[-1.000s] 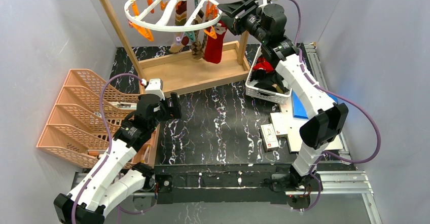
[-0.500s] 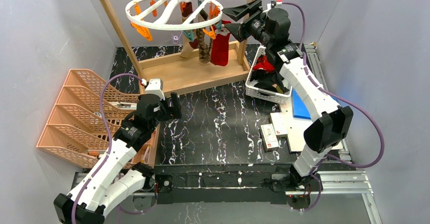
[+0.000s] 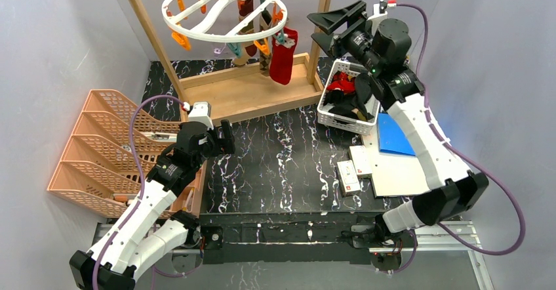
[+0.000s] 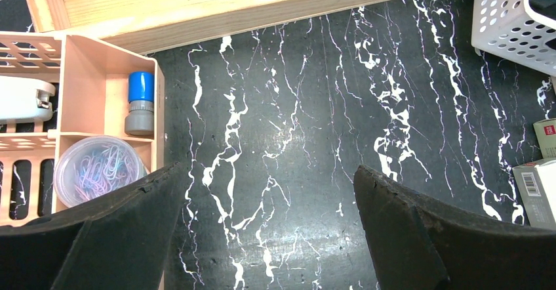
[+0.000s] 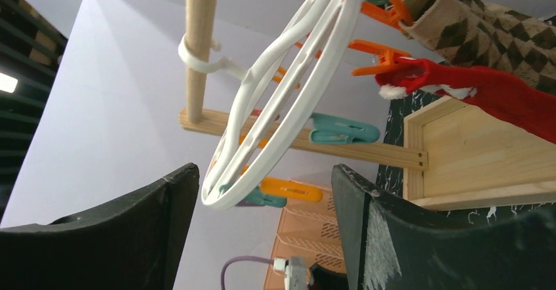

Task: Clip the socks to the hanger
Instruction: Rotate the hanger at the clothesline.

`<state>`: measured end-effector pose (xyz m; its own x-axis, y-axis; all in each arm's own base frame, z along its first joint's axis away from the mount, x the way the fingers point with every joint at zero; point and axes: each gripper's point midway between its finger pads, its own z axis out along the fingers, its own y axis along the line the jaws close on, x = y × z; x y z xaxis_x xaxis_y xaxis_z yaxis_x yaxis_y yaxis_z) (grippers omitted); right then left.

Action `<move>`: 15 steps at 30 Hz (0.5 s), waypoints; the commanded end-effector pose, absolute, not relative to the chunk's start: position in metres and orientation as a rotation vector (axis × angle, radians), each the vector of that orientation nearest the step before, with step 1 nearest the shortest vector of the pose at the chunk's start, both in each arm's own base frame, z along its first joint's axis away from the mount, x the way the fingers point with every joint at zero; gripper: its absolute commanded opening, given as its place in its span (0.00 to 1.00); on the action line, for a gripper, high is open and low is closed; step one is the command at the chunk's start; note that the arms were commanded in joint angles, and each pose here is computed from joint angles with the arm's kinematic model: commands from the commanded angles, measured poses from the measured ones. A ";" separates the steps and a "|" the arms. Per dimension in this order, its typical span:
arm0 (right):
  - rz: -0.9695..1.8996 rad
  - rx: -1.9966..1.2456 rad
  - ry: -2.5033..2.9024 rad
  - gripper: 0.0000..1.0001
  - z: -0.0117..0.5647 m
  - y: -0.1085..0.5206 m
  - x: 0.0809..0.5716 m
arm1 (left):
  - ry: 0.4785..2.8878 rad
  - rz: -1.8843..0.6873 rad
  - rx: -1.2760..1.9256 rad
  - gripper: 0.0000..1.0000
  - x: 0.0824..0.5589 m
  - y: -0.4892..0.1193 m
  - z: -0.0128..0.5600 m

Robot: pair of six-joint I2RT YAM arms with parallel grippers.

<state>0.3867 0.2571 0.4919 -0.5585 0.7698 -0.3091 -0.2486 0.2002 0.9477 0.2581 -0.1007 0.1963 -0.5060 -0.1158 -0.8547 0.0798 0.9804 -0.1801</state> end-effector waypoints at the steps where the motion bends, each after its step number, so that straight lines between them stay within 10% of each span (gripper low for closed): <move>1: 1.595 0.385 1.584 0.81 0.516 0.266 0.343 | 2.095 -0.243 -0.003 0.98 0.257 -0.103 0.192; 15: 1.864 0.294 1.597 0.83 0.537 0.373 0.265 | 2.108 -0.238 0.001 0.98 0.258 -0.104 0.189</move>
<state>0.2639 0.3606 0.5123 -0.7764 0.5702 -0.2683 -0.3021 0.0369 0.9526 0.2590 -0.1033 0.1918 -0.5186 -0.1098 -0.8479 0.0865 0.9799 -0.1799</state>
